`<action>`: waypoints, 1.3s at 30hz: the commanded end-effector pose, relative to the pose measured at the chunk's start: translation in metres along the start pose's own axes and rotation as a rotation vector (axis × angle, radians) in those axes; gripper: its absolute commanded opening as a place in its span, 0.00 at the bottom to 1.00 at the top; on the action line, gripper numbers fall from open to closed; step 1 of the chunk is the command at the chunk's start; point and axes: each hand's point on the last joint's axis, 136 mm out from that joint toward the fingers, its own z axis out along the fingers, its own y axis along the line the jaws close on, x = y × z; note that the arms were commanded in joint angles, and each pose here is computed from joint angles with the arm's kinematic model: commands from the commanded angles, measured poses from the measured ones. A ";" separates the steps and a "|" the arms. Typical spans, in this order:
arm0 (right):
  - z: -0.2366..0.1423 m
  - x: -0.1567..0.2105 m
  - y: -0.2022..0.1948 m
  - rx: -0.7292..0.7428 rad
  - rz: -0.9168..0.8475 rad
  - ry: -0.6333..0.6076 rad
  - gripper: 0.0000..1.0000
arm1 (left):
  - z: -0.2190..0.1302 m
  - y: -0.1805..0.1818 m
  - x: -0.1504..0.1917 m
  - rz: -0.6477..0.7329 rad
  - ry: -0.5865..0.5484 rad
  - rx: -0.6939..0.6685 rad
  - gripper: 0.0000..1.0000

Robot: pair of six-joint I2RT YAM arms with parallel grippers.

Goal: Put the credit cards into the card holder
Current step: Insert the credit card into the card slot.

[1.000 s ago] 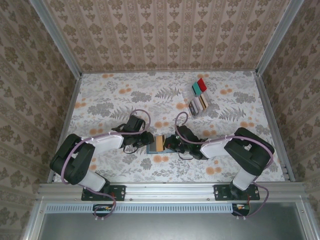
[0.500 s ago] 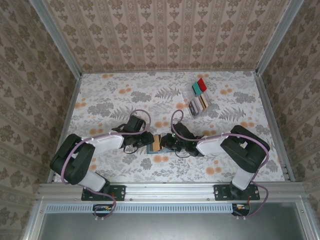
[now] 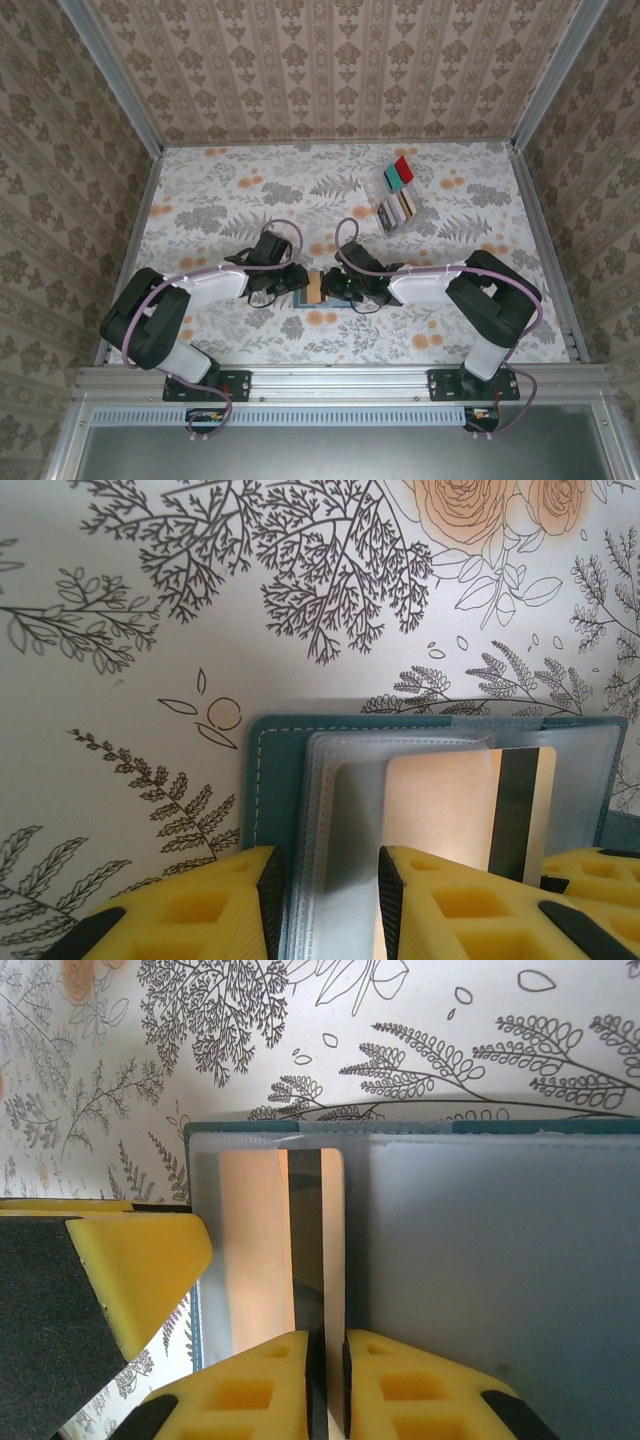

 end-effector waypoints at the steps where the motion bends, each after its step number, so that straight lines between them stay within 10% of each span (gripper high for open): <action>1: 0.005 0.005 0.003 0.018 -0.032 0.035 0.15 | 0.000 0.005 0.008 -0.017 0.017 -0.014 0.34; 23: -0.004 0.001 0.005 0.047 -0.020 0.016 0.27 | -0.001 0.010 0.010 -0.043 0.004 -0.021 0.35; 39: 0.013 0.008 0.024 -0.050 -0.010 0.071 0.13 | 0.000 0.008 0.011 -0.051 0.008 -0.005 0.35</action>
